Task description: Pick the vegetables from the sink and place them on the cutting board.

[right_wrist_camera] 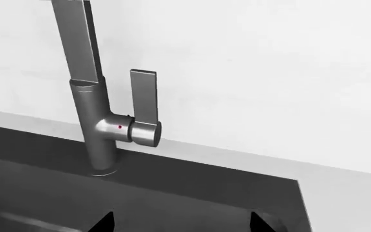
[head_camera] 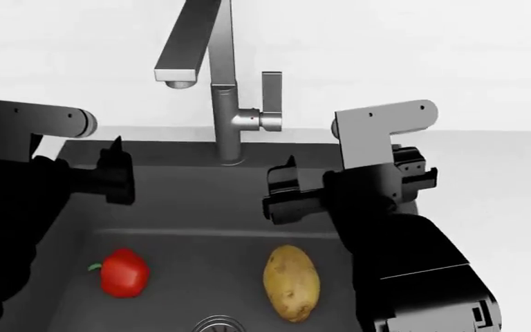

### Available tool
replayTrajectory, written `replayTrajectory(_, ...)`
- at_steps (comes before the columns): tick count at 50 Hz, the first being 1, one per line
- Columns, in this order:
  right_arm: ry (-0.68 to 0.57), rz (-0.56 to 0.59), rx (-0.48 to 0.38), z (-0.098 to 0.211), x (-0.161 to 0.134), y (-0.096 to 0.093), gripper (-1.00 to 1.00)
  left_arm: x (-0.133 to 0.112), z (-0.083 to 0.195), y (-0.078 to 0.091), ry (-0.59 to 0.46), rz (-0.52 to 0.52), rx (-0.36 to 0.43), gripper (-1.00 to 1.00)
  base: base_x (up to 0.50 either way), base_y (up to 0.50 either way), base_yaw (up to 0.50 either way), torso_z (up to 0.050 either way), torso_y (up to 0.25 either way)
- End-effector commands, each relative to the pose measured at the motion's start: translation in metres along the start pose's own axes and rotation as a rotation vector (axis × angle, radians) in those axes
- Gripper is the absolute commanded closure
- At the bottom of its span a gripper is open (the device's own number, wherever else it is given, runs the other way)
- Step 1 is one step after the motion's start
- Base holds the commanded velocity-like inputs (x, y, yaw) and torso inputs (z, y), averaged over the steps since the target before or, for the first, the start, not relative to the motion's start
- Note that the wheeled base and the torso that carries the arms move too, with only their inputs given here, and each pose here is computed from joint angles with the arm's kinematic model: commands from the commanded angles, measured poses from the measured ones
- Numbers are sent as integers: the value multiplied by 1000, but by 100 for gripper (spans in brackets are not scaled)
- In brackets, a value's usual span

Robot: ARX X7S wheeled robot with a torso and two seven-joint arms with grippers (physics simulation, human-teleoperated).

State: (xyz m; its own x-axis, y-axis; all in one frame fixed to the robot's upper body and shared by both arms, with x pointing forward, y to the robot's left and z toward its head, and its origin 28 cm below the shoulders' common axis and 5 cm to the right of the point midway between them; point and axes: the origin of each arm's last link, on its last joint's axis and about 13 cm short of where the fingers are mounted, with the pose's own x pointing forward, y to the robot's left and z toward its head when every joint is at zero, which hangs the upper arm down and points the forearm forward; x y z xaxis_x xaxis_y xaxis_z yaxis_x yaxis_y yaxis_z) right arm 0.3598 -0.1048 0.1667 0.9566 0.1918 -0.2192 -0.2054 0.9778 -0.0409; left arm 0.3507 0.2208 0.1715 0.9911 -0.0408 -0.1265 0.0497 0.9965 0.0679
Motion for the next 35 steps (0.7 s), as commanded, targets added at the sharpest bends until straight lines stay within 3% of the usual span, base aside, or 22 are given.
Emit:
replayTrajectory(1, 147, 57, -34, -8, 2, 10, -100, 1, -5, -2, 15, -3, 0, -100, 0, 0, 0, 0, 0)
replayTrajectory(17, 311, 143, -100, -31, 15, 29, -100, 1, -5, -2, 19, -6, 2, -100, 0, 0, 0, 0, 0)
replayTrajectory(35, 396, 156, -56, -44, 31, 34, -100, -2, -9, 4, 23, 3, -10, -100, 0, 0, 0, 0, 0)
